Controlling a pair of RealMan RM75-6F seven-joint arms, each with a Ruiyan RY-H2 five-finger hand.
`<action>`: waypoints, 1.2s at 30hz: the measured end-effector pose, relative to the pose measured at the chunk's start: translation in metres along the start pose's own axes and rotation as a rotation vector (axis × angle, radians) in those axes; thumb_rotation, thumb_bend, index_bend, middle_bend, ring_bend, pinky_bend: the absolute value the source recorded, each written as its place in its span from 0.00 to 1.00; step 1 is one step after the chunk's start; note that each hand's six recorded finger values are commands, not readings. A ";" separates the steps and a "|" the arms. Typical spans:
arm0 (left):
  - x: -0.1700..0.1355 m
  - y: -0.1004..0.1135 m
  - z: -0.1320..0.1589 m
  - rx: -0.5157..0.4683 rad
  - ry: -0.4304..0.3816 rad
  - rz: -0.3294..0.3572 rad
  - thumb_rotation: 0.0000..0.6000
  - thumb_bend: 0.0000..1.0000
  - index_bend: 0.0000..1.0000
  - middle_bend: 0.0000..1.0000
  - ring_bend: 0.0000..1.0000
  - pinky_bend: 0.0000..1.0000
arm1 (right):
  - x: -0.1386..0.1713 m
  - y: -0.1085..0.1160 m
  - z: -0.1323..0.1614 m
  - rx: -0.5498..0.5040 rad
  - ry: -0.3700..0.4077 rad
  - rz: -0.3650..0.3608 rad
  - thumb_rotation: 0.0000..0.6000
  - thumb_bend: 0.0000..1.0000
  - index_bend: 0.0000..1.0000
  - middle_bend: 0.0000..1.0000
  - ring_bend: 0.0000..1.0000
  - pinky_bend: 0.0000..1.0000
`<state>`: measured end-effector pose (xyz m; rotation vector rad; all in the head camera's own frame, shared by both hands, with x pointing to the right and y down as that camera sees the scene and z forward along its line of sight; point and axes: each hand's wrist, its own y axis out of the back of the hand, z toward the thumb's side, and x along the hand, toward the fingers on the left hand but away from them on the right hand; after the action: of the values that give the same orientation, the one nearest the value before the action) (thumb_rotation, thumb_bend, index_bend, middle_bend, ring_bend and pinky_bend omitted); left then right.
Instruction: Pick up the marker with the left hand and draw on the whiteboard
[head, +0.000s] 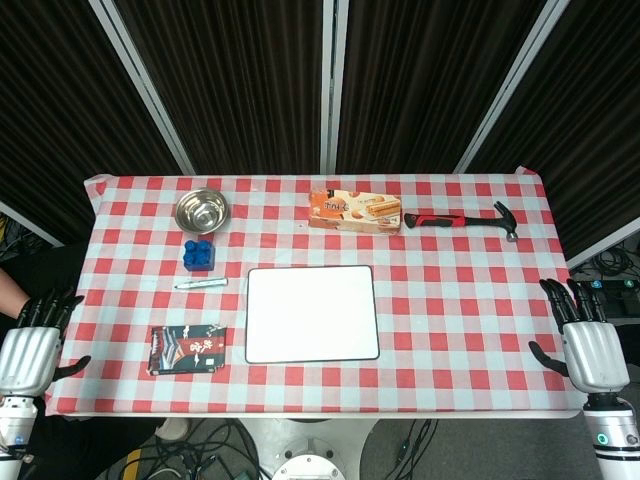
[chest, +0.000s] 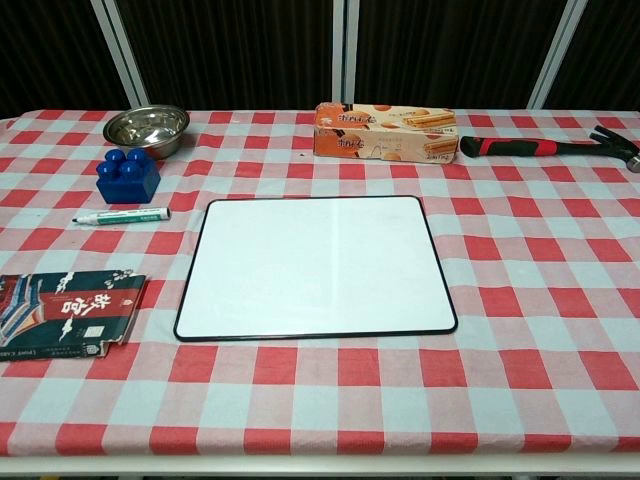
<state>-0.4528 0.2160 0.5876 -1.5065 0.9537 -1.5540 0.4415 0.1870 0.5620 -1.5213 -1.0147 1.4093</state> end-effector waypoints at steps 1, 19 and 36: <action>-0.001 -0.001 0.000 -0.002 0.005 -0.001 1.00 0.12 0.15 0.07 0.01 0.10 | -0.001 0.000 0.001 0.000 0.003 0.002 1.00 0.13 0.00 0.09 0.00 0.00; 0.031 0.008 0.024 -0.030 -0.064 0.071 1.00 0.12 0.33 0.24 0.23 0.37 | 0.000 0.009 0.003 -0.002 0.029 -0.022 1.00 0.13 0.00 0.08 0.00 0.00; 0.150 -0.060 0.130 0.060 -0.292 -0.201 1.00 0.23 0.41 0.46 0.69 0.95 | 0.001 0.018 0.001 0.014 0.026 -0.041 1.00 0.13 0.00 0.08 0.00 0.00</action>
<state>-0.3267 0.1059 0.7105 -1.7703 0.5997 -1.4325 0.4415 0.1817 0.5447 -1.4973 -1.0124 1.3619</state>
